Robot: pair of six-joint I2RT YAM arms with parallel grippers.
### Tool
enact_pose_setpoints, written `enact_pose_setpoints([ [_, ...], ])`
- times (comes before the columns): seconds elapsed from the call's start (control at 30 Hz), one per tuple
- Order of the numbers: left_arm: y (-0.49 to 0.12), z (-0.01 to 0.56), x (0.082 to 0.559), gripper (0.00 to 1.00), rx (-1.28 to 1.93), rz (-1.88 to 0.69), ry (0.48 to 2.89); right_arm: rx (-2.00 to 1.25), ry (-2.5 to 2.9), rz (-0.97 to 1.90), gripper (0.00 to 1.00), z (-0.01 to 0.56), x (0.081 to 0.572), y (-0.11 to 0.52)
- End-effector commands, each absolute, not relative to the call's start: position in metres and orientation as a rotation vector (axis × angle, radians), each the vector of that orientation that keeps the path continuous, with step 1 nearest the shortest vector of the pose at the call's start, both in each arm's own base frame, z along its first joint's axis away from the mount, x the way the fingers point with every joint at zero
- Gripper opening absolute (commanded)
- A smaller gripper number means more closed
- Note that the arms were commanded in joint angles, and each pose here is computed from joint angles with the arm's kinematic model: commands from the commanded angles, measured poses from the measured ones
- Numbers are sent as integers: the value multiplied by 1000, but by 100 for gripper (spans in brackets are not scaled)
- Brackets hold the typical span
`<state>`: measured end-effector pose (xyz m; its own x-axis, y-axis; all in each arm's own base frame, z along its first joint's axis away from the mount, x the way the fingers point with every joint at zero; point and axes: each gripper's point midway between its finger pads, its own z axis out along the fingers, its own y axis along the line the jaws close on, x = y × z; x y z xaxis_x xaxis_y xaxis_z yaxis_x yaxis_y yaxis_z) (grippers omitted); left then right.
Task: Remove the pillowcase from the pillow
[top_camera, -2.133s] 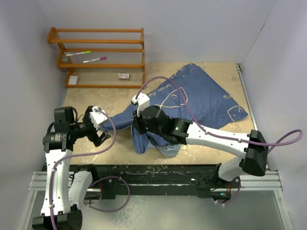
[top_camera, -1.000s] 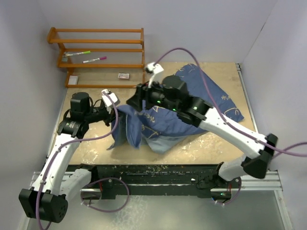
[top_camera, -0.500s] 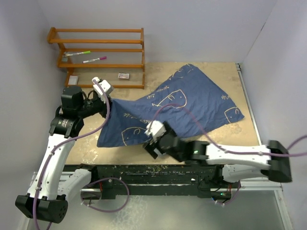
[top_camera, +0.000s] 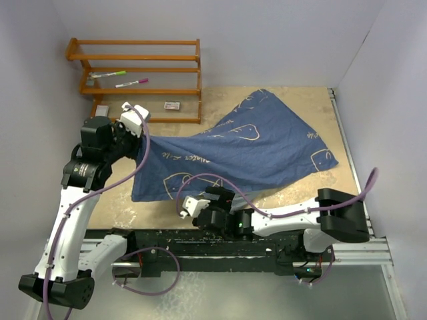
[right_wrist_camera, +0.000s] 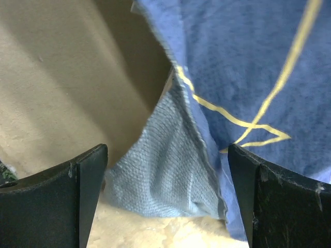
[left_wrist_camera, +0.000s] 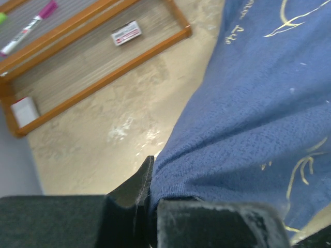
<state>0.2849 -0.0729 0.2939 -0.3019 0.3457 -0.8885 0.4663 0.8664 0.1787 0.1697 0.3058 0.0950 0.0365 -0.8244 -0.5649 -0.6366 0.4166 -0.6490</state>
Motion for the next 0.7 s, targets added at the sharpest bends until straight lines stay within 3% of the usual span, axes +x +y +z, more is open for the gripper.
enact_pose_setpoints([
  [0.0,-31,348,286,0,497,137,1824,-1353,1542,-325,100,101,187,324],
  [0.17,15,390,295,0,425,370,1729,-1374,1503,-340,100,112,189,325],
  [0.27,32,407,300,0,366,373,1710,-1368,1477,-339,100,124,189,325],
  [0.47,-20,364,287,0,513,27,1810,-1473,1387,-341,100,113,189,347],
  [0.67,-16,329,287,0,529,30,1903,-1523,1394,-393,100,84,217,355],
])
